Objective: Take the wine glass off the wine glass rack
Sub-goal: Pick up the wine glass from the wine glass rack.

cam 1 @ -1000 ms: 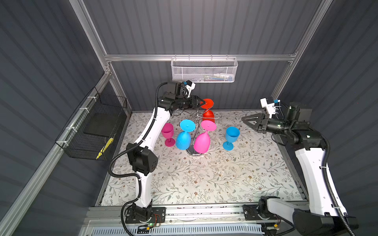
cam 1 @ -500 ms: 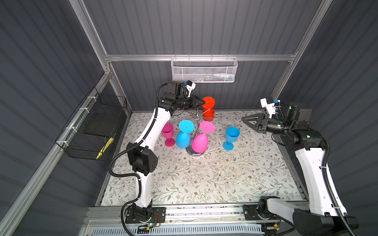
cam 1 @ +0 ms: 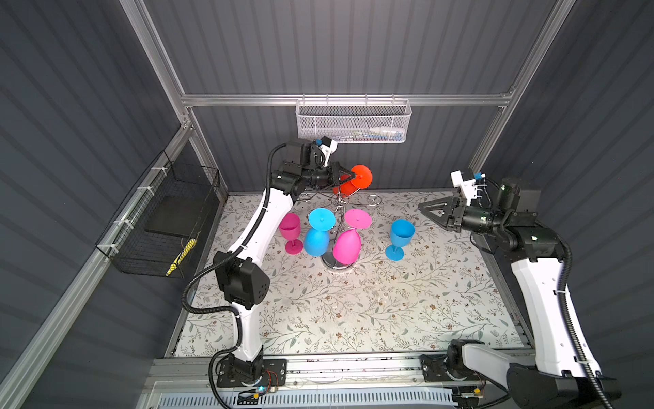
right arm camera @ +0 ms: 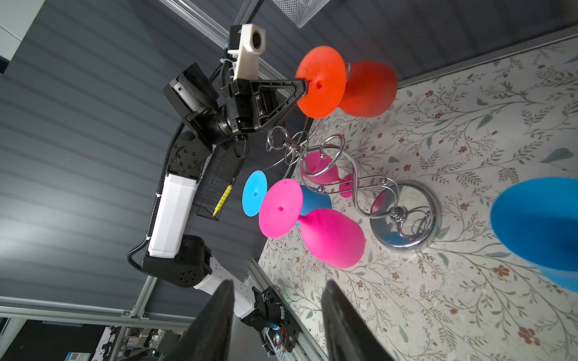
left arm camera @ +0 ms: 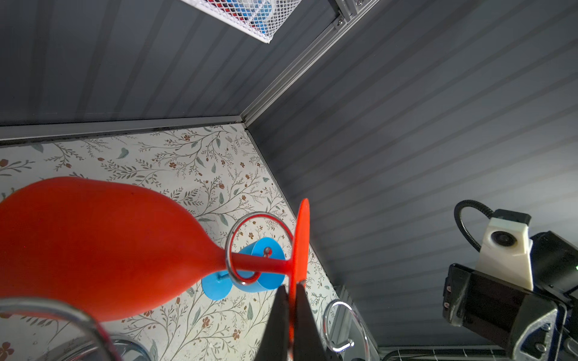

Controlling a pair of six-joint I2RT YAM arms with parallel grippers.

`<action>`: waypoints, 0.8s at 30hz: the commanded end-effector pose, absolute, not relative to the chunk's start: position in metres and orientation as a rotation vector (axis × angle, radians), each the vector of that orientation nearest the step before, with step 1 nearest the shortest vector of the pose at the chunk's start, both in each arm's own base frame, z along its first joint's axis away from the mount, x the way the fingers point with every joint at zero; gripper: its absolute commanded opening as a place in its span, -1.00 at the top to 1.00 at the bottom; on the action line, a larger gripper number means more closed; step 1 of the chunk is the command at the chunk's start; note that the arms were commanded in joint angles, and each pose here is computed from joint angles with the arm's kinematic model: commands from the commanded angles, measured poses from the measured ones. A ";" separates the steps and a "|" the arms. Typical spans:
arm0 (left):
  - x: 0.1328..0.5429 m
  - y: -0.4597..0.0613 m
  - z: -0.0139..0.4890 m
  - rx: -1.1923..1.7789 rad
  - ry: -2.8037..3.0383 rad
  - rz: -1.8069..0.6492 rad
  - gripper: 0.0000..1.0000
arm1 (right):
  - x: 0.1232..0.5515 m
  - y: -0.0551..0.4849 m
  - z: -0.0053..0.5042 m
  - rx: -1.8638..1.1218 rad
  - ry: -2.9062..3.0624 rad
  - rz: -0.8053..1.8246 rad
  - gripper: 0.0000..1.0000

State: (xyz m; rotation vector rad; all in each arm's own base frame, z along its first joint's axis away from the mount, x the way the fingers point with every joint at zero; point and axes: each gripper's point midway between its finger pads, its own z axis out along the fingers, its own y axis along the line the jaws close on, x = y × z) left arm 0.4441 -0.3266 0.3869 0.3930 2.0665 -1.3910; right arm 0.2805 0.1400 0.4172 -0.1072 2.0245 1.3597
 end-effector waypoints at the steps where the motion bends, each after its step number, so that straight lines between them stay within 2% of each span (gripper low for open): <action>1: 0.435 -0.326 0.399 0.361 2.054 -1.435 1.00 | 0.275 0.142 0.422 -0.135 2.003 1.369 0.03; 24: 0.422 -0.328 0.449 0.253 1.900 -1.673 1.00 | 0.272 0.142 0.425 -0.125 1.998 1.372 0.03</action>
